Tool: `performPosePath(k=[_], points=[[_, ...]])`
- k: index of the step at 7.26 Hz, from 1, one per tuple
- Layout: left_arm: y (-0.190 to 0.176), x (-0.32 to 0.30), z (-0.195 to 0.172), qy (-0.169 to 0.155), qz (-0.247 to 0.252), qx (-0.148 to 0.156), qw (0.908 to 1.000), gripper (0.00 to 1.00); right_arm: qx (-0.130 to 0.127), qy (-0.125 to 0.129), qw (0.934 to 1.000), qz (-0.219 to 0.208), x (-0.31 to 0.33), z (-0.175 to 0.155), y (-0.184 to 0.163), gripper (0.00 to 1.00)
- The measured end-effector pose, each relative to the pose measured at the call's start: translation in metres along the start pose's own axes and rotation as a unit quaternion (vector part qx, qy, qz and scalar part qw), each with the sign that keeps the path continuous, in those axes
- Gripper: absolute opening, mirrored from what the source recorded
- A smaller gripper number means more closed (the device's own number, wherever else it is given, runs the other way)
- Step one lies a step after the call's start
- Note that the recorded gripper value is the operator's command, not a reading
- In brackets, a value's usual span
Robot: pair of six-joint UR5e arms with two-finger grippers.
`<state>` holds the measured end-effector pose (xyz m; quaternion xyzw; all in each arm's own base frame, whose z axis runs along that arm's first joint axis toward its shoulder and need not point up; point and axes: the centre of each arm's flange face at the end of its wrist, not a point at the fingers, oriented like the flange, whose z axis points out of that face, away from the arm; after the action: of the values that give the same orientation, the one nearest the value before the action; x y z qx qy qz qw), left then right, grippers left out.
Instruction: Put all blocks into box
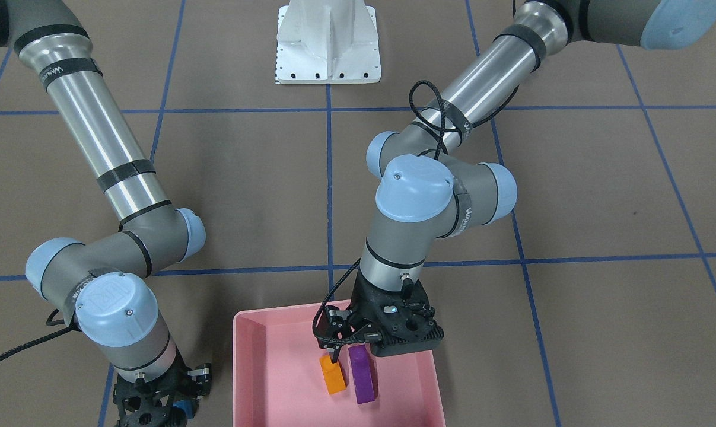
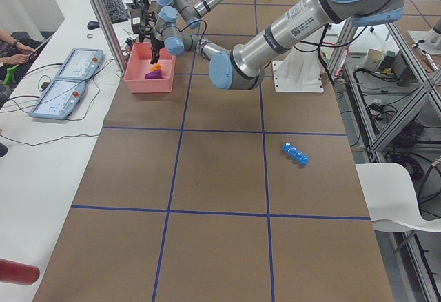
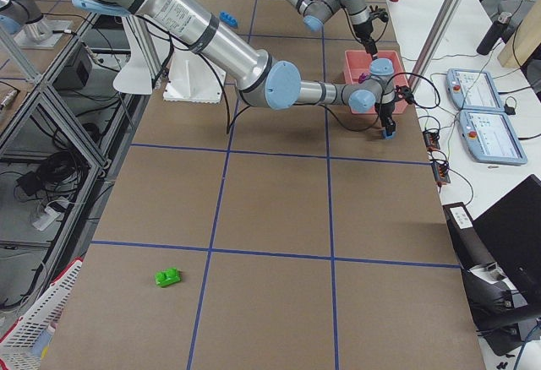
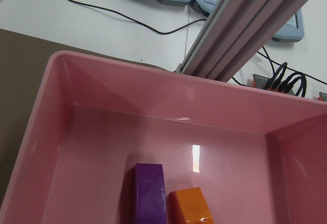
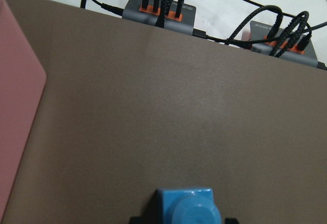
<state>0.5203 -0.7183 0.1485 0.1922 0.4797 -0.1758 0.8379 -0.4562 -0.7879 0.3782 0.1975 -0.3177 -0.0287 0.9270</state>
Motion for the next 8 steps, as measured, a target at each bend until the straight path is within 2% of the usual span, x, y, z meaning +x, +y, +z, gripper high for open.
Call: performPosePath(k=[1,2,6,7,8], points=[[0.0,0.0,-0.001,0.001,0.0,0.0,1.0,1.0,0.0,0.002,1.0,0.0,0.001,0.002,0.001,0.23],[0.0,0.001,-0.002,0.002,0.0,0.0,1.0,1.0,0.0,0.003,1.0,0.0,0.0,0.002,0.001,0.0],[0.0,0.006,-0.007,0.009,0.002,0.001,1.0,1.0,0.007,-0.004,1.0,-0.002,-0.01,-0.009,-0.01,0.0],[0.0,0.008,-0.01,0.012,0.002,0.002,0.9999,1.0,0.01,-0.016,0.9998,0.0,-0.013,-0.022,-0.023,0.0],[0.0,0.012,-0.016,0.017,0.003,-0.002,0.9999,1.0,0.01,-0.039,0.9991,0.008,-0.003,-0.047,-0.045,0.0]])
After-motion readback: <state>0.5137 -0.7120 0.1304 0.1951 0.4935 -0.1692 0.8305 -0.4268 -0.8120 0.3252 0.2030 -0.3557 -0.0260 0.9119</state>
